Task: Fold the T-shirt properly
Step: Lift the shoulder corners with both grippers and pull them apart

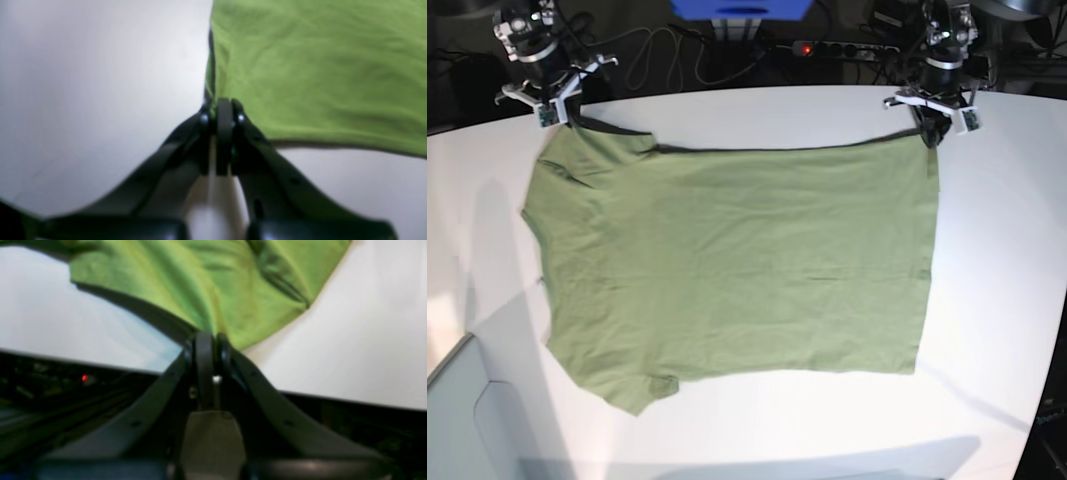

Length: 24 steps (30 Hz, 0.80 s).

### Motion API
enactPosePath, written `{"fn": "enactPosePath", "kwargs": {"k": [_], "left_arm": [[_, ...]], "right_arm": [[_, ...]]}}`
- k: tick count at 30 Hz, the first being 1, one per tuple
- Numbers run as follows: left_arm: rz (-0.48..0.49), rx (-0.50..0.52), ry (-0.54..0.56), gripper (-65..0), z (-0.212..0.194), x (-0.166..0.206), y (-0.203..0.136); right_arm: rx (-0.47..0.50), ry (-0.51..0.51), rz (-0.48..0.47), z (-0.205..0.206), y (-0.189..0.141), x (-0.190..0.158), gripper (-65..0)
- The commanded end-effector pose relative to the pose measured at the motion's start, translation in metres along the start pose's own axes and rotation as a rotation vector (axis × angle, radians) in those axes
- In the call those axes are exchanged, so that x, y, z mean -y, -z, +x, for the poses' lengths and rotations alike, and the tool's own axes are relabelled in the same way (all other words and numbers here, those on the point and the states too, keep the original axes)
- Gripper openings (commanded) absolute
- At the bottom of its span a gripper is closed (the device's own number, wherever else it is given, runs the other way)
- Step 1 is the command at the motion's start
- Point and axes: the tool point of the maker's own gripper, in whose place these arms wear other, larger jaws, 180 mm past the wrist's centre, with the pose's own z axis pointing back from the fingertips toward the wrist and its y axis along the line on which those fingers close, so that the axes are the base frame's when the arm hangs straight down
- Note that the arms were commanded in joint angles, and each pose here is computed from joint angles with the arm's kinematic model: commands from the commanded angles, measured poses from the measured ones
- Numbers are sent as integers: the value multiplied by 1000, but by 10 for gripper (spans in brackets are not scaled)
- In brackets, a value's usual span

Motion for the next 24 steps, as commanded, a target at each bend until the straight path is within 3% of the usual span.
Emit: {"fn": "enactPosePath", "kwargs": {"k": [1, 12, 24], "left_arm": [[14, 54, 16, -650, 17, -7, -6], [34, 98, 53, -650, 38, -15, -25], [28, 150, 45, -650, 55, -11, -12]], "right_arm": [[34, -20, -15, 9, -8, 7, -649], [16, -144, -60, 7, -18, 10, -649], [213, -147, -108, 81, -3, 21, -649]]}}
